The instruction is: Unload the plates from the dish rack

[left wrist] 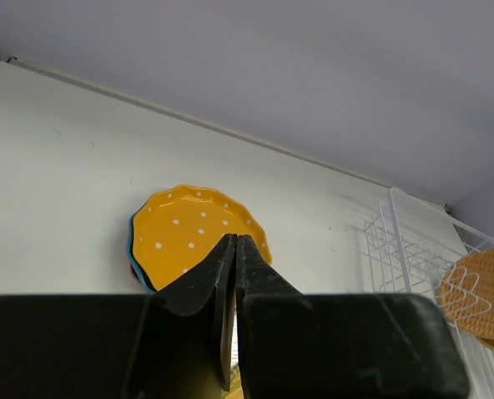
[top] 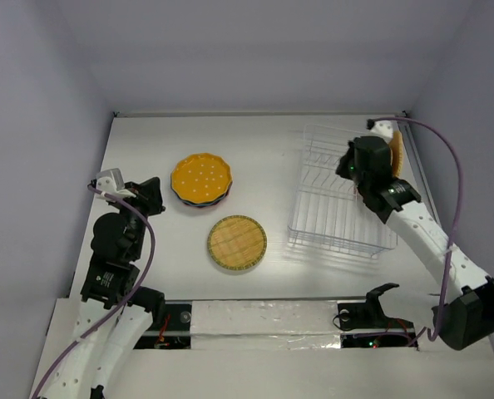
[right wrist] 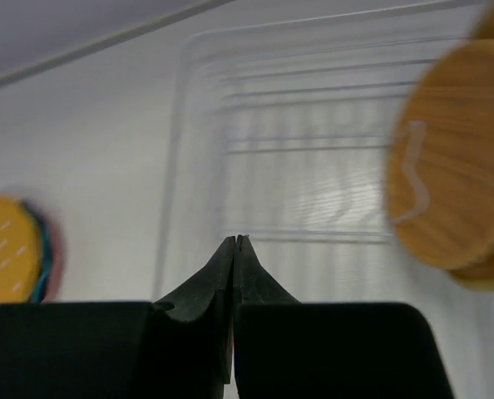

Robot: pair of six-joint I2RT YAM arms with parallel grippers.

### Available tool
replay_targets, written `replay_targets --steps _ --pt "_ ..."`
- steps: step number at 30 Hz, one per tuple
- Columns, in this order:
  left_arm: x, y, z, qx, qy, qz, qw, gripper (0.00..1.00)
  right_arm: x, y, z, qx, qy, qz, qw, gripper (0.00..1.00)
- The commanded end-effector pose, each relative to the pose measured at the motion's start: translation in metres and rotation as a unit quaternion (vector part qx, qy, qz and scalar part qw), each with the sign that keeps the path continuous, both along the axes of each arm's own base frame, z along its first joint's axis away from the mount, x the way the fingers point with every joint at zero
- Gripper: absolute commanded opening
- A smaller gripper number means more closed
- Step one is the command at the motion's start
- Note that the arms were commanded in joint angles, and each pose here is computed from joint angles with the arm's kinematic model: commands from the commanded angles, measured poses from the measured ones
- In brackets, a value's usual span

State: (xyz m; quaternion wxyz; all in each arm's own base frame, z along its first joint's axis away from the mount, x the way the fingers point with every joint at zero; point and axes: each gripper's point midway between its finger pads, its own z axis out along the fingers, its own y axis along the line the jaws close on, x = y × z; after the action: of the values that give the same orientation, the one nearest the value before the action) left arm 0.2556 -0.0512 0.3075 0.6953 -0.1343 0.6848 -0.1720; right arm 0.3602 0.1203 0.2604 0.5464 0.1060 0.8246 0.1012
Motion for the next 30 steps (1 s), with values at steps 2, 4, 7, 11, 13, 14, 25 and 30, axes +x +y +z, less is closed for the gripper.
replay_targets --steps 2,4,7,11,13,14,25,30 --pt "-0.005 0.000 0.021 -0.013 -0.035 -0.004 0.999 0.00 -0.015 -0.091 -0.013 -0.048 0.022 -0.150 0.987 0.00" --pt "-0.006 0.000 0.022 -0.014 -0.037 -0.004 0.999 0.00 -0.011 -0.114 -0.020 -0.058 0.041 -0.176 0.982 0.12" --pt "-0.007 0.000 0.023 -0.016 -0.040 -0.004 0.999 0.11 -0.006 -0.130 -0.025 -0.082 0.064 -0.207 0.973 0.30" --pt "-0.011 0.001 0.027 -0.017 -0.047 -0.004 0.999 0.19 -0.004 -0.150 -0.028 -0.124 0.085 -0.250 0.956 0.51" --pt "-0.011 0.001 0.027 -0.017 -0.048 -0.004 0.999 0.21 -0.004 -0.160 -0.031 -0.141 0.100 -0.273 0.946 0.53" --pt "-0.011 0.002 0.027 -0.017 -0.048 -0.004 0.999 0.22 -0.002 -0.162 -0.036 -0.151 0.108 -0.278 0.942 0.52" --pt "-0.014 0.000 0.029 -0.015 -0.050 -0.008 0.999 0.23 0.022 -0.183 -0.060 -0.157 0.132 -0.290 0.935 0.50" --pt "-0.015 -0.002 0.030 -0.017 -0.051 -0.013 0.998 0.23 0.029 -0.190 -0.071 -0.160 0.140 -0.294 0.932 0.48"
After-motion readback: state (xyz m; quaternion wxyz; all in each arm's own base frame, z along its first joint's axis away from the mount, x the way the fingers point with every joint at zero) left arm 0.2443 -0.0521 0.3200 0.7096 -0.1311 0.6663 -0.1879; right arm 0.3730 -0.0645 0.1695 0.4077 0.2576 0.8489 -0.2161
